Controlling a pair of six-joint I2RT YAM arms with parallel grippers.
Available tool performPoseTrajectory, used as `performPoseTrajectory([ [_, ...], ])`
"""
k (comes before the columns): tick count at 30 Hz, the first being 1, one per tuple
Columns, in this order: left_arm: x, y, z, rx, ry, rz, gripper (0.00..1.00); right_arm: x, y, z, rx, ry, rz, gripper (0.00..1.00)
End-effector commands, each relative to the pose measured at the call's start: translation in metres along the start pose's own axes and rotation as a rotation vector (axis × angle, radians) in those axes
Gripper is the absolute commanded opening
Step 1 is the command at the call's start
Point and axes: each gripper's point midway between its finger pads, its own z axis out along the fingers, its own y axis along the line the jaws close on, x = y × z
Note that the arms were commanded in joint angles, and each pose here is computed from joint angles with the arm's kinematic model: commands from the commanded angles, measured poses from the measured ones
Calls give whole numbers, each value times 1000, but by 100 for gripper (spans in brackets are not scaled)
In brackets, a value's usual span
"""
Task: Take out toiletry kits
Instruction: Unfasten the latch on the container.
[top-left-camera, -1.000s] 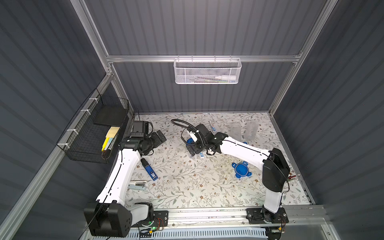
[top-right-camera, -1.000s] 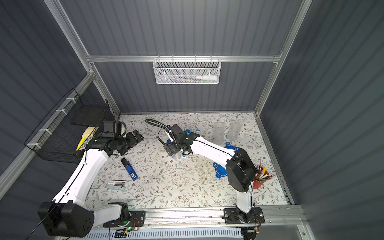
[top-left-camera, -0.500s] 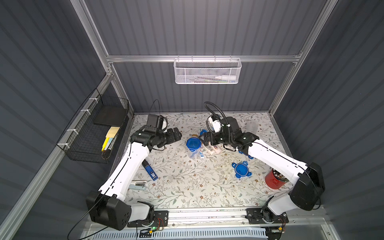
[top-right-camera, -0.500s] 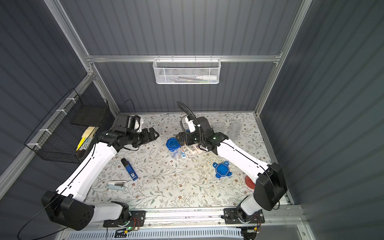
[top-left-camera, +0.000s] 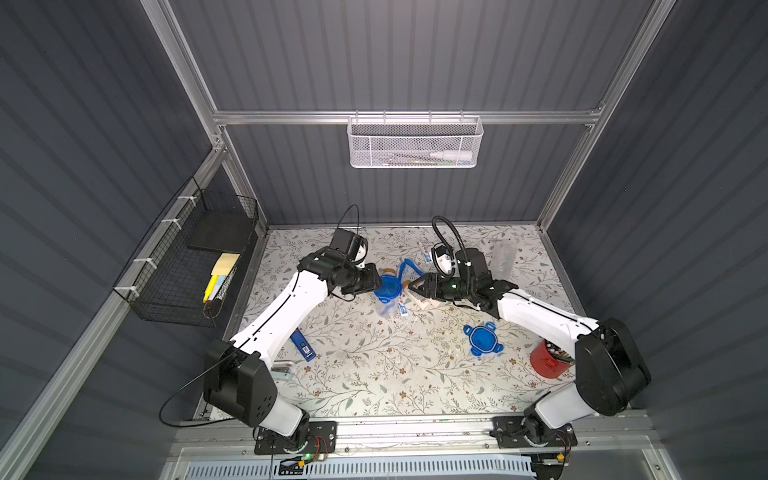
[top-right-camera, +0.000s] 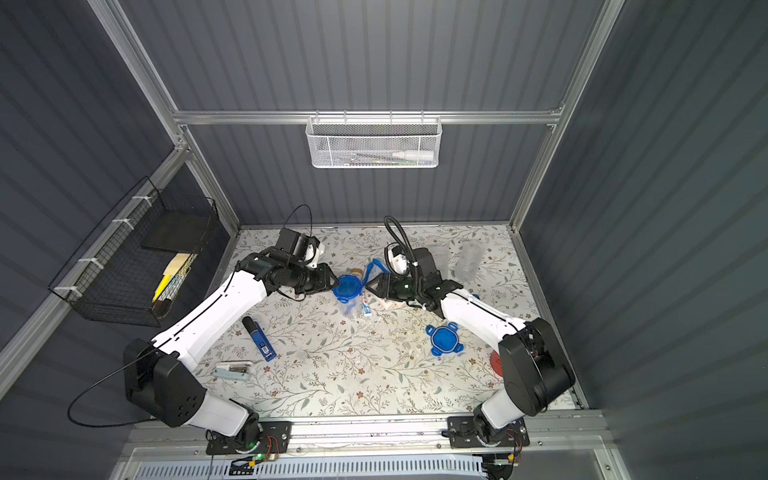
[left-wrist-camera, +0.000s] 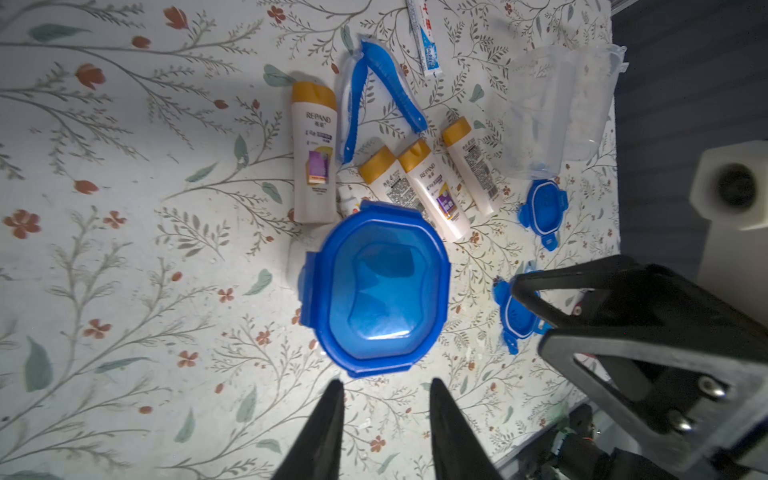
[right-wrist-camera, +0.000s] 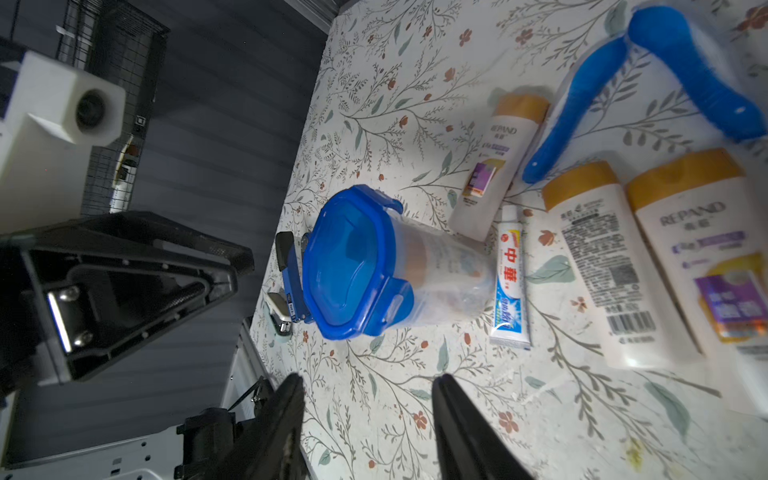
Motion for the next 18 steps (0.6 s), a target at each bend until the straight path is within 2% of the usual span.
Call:
performPoseTrajectory([
  [1, -3, -14, 6, 47, 5, 12, 26, -1, 7, 10, -110, 20, 57, 50],
  [8, 0, -19, 28, 91, 33, -10, 9, -1, 1, 26, -186, 27, 125, 50],
  [15, 10, -17, 42, 120, 73, -28, 4, 3, -6, 35, -209, 35, 163, 51],
  [18, 15, -13, 48, 116, 82, -41, 2, 4, -7, 37, -225, 36, 176, 56],
])
